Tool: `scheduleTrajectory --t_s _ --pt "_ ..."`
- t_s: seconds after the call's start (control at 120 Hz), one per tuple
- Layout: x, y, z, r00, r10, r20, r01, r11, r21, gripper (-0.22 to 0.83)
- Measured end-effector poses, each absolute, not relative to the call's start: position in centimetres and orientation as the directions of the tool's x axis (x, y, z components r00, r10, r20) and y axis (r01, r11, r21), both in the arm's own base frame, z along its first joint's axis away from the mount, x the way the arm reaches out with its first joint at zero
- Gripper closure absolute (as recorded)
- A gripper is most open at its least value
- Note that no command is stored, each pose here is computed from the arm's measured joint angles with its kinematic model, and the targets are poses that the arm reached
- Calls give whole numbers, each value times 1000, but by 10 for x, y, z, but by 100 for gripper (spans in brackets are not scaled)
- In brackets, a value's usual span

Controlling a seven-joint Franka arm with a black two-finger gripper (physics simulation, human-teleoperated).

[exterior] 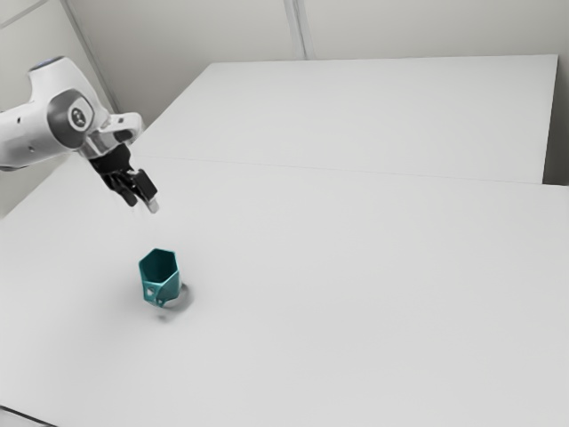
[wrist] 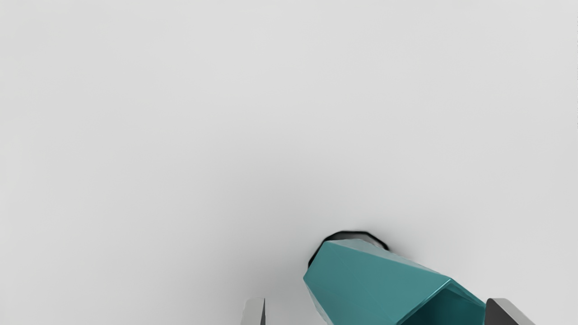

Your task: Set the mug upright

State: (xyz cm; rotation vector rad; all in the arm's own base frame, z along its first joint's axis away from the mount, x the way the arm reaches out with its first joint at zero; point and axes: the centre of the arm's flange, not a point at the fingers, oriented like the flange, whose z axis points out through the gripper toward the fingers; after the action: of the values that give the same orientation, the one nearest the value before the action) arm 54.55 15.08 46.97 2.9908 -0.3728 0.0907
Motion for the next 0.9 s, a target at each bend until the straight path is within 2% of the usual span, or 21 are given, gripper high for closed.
scheduleTrajectory --t_s 0.192,0.317,0.475,0.9 --pt "561 161 546 961 -236 146 -240 -971 13 3" --pt "563 155 582 956 -249 153 -248 -968 -30 2" --pt "560 137 597 954 -268 137 -265 -963 -40 1" --pt "561 88 601 945 -311 104 -312 -950 -14 0"
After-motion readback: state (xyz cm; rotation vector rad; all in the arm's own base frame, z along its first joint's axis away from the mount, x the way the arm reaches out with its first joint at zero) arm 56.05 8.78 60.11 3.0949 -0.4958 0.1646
